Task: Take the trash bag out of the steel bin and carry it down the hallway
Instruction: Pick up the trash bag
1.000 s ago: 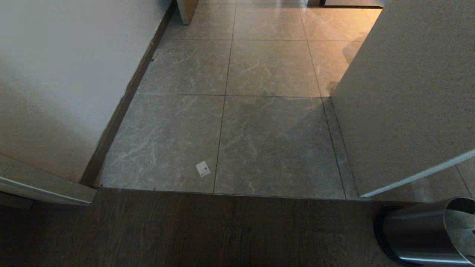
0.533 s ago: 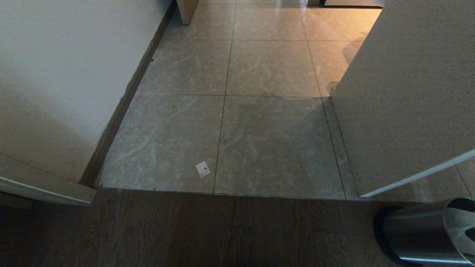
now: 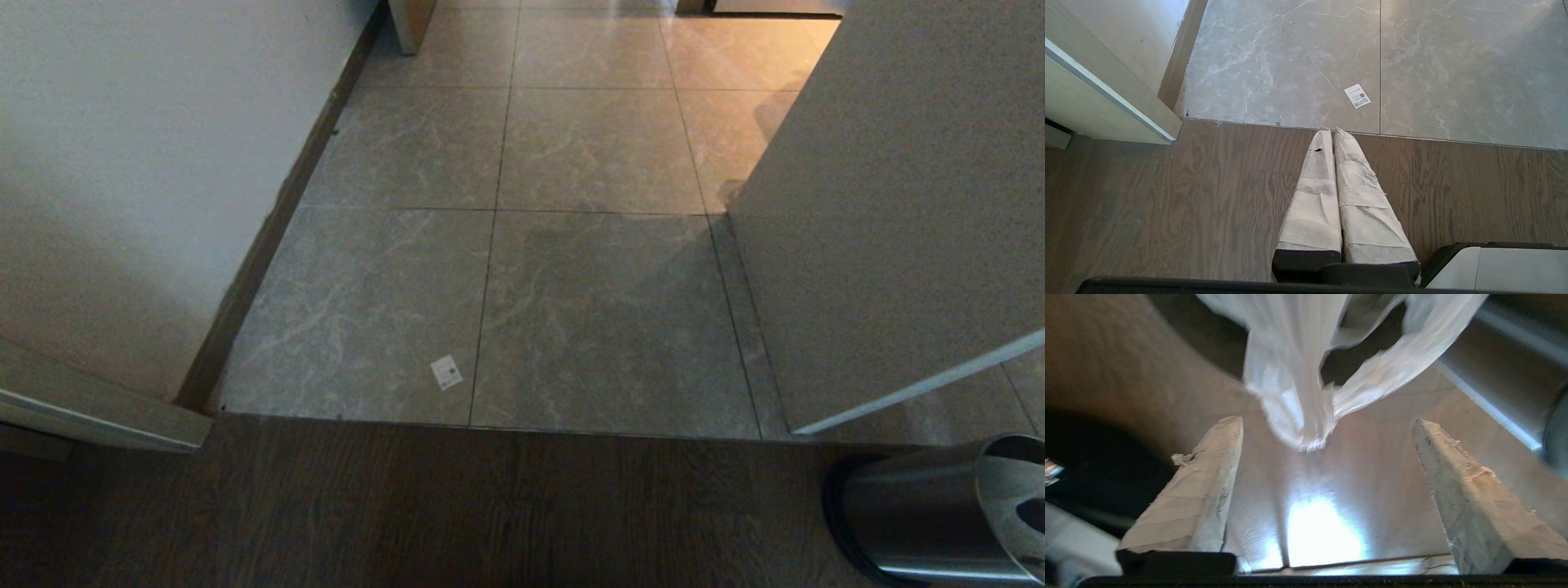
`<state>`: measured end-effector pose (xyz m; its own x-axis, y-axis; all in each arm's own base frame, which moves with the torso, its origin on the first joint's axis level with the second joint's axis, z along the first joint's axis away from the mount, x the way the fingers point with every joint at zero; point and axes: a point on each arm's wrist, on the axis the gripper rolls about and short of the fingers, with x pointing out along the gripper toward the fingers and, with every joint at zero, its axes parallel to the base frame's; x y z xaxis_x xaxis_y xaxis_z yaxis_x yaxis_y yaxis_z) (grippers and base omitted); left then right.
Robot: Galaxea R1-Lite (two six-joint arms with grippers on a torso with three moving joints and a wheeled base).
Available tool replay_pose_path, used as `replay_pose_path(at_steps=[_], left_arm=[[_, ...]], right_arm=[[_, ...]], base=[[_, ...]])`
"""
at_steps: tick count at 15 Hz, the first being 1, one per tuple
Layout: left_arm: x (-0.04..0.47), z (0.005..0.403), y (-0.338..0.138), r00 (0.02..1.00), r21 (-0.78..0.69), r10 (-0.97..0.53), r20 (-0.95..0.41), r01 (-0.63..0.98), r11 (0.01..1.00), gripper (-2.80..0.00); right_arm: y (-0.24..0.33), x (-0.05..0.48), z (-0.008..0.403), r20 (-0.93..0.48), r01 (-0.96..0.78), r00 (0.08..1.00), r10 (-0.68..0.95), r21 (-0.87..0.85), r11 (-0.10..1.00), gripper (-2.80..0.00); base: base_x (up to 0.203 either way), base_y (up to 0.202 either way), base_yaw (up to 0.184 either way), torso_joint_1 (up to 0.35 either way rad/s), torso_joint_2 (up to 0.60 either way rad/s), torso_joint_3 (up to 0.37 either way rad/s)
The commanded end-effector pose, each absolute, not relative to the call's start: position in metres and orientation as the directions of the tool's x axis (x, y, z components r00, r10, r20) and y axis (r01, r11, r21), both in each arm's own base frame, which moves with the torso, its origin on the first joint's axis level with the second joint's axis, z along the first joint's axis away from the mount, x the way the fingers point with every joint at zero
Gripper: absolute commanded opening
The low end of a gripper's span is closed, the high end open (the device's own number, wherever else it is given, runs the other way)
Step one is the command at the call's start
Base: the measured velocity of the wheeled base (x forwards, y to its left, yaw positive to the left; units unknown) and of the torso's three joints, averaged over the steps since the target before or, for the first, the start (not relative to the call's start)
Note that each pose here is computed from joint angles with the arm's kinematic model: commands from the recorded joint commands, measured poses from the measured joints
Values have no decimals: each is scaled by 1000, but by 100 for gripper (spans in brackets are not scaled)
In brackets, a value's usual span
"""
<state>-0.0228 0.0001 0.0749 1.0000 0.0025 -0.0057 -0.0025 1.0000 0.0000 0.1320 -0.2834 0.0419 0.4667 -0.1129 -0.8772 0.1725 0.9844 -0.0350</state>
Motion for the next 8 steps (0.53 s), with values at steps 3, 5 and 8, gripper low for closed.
replay_pose_path(at_steps=[3,5,8], left_arm=[[-23,75,0,1000,0,3,-6,-3,1000,-280],[-23,75,0,1000,0,3,-6,-3,1000,-280],[-23,75,0,1000,0,3,-6,-3,1000,-280]], right_arm=[[-282,129,38,-876,178,476,-83,3,984,0],[-282,130,36,-869,192,490,-67,33,981,0],[-283,131,33,-857,227,512,-49,80,971,0]], base=[[0,0,0,0,0,0],[0,0,0,0,0,0],[0,0,0,0,0,0]])
